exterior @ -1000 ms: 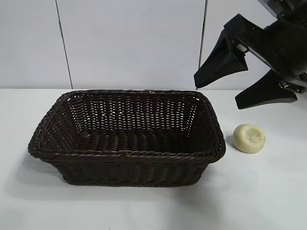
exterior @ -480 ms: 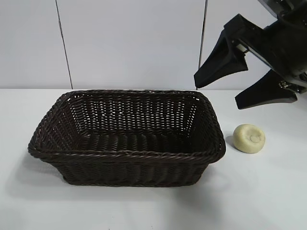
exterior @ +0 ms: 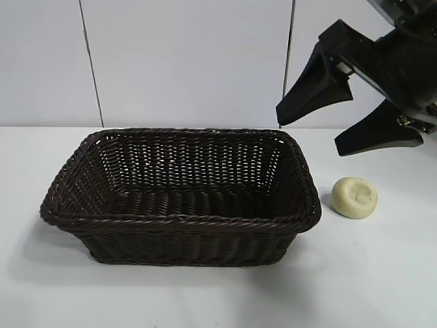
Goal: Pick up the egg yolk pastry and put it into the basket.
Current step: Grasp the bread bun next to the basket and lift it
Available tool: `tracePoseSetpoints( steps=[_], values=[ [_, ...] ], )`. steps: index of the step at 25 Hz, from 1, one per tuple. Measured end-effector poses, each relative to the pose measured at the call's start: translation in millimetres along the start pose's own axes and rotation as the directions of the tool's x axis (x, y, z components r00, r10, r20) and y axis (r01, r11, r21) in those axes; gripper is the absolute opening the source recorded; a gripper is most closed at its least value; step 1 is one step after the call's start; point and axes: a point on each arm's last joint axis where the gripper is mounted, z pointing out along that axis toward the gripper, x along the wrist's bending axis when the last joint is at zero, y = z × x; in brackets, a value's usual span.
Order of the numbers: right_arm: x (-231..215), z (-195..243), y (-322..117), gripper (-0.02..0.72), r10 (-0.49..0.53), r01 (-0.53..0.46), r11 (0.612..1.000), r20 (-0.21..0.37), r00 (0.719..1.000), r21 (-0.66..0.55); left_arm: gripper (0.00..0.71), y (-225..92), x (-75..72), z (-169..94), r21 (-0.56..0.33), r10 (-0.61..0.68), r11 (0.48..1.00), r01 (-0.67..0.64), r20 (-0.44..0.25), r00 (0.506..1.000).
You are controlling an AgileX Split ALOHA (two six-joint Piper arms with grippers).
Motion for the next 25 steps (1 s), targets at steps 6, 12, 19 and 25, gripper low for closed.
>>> tracePoseSetpoints(
  steps=[6, 12, 19, 25],
  values=[
    [0, 0, -1, 0.654, 0.0, 0.0, 1.0, -0.004, 1.0, 0.006, 0.571, -1, 0.0, 0, -0.011, 0.0, 1.0, 0.0, 0.0, 1.0],
    [1, 0, -1, 0.654, 0.0, 0.0, 1.0, -0.01, 1.0, 0.012, 0.571, -7, -0.4, -9, -0.081, 0.004, 0.997, -0.004, 0.0, 1.0],
    [1, 0, -1, 0.654, 0.0, 0.0, 1.0, -0.011, 1.0, 0.014, 0.571, -19, -3.1, -21, -0.194, 0.081, 0.979, -0.069, 0.056, 0.995],
    [1, 0, -1, 0.654, 0.003, -0.003, 1.0, -0.012, 1.0, 0.015, 0.571, -24, -2.5, -26, -0.241, 0.074, 0.969, -0.06, 0.049, 0.996]
  ],
)
